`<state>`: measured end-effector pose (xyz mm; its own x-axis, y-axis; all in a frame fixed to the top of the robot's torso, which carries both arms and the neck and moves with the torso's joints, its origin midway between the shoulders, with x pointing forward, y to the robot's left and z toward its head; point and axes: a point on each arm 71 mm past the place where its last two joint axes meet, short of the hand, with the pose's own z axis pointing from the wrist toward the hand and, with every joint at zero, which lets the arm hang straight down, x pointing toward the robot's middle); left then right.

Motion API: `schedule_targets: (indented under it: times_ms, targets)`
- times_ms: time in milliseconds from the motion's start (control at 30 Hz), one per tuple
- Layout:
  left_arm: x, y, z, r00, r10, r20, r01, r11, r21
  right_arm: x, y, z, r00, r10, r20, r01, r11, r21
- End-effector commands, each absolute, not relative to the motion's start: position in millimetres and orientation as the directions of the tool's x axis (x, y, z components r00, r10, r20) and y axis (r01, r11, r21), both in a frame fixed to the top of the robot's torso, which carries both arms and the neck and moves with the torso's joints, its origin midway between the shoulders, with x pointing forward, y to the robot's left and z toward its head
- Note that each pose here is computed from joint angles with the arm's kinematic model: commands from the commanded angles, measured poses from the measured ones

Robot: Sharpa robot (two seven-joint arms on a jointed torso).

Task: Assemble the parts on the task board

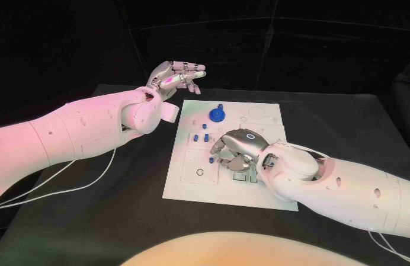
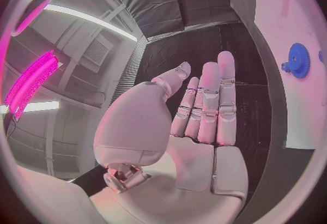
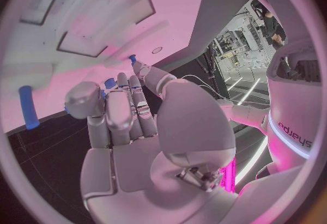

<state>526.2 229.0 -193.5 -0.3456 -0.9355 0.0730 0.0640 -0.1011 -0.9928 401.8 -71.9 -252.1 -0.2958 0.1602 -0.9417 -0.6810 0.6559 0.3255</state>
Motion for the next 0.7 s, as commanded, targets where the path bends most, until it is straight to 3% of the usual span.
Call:
schedule_targets:
  times_ms: [33, 367, 700]
  targets:
    - [526.3, 228.8, -192.1, -0.357, -0.931, 0.075, 0.067, -0.105, -0.992, 400, -81, -241, -0.248, 0.231, -0.941, -0.676, 0.654, 0.339]
    - [526.4, 228.8, -192.8, -0.361, -0.929, 0.077, 0.061, -0.106, -0.993, 431, -131, -213, -0.205, 0.174, -0.963, -0.566, 0.782, 0.262]
    - [526.9, 227.1, -193.6, -0.367, -0.927, 0.079, 0.056, -0.107, -0.993, 447, -154, -214, -0.242, 0.08, -0.967, -0.516, 0.833, 0.198]
